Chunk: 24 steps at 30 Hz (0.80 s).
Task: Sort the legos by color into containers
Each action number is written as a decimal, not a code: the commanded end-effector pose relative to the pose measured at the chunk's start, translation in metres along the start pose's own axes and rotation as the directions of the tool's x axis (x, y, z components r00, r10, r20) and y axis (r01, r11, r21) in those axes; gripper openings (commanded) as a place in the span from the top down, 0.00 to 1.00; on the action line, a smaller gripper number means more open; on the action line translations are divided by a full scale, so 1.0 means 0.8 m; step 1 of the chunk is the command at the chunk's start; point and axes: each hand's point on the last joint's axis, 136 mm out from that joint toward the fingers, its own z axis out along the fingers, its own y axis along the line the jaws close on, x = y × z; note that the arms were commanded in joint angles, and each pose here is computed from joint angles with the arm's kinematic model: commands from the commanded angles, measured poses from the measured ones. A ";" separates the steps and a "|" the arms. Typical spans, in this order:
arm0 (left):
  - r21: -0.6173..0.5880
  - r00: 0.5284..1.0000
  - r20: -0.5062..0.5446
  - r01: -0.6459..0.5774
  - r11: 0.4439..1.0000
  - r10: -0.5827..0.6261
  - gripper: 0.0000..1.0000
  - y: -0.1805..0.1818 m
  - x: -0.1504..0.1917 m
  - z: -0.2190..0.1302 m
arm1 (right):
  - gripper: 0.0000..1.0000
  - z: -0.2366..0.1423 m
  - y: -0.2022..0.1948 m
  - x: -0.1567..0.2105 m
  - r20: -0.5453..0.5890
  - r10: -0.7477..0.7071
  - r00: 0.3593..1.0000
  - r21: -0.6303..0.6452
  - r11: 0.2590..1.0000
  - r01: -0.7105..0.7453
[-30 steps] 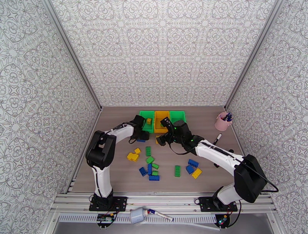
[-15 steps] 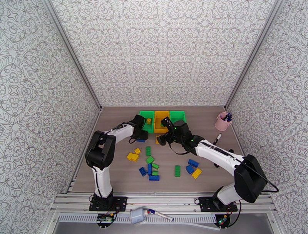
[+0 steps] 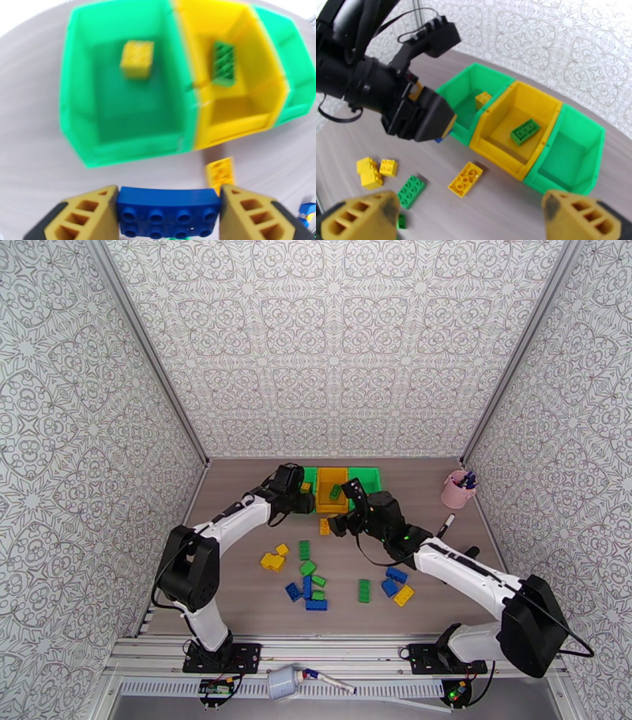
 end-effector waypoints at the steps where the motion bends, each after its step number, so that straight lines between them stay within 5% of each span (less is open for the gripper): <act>1: 0.111 0.990 0.133 -0.051 0.992 0.036 0.38 -0.049 -0.059 0.000 | 0.00 -0.020 -0.020 -0.014 0.077 0.059 0.995 0.063 0.996 -0.064; 12: 0.265 0.976 0.191 -0.154 0.952 0.104 0.37 -0.151 -0.125 0.053 | 0.00 -0.065 -0.063 0.005 0.117 0.109 0.987 0.183 0.975 -0.129; 24: 0.305 0.956 0.238 -0.239 0.922 0.169 0.37 -0.186 -0.150 0.126 | 0.00 -0.091 -0.081 0.016 0.112 0.113 0.987 0.245 0.960 -0.138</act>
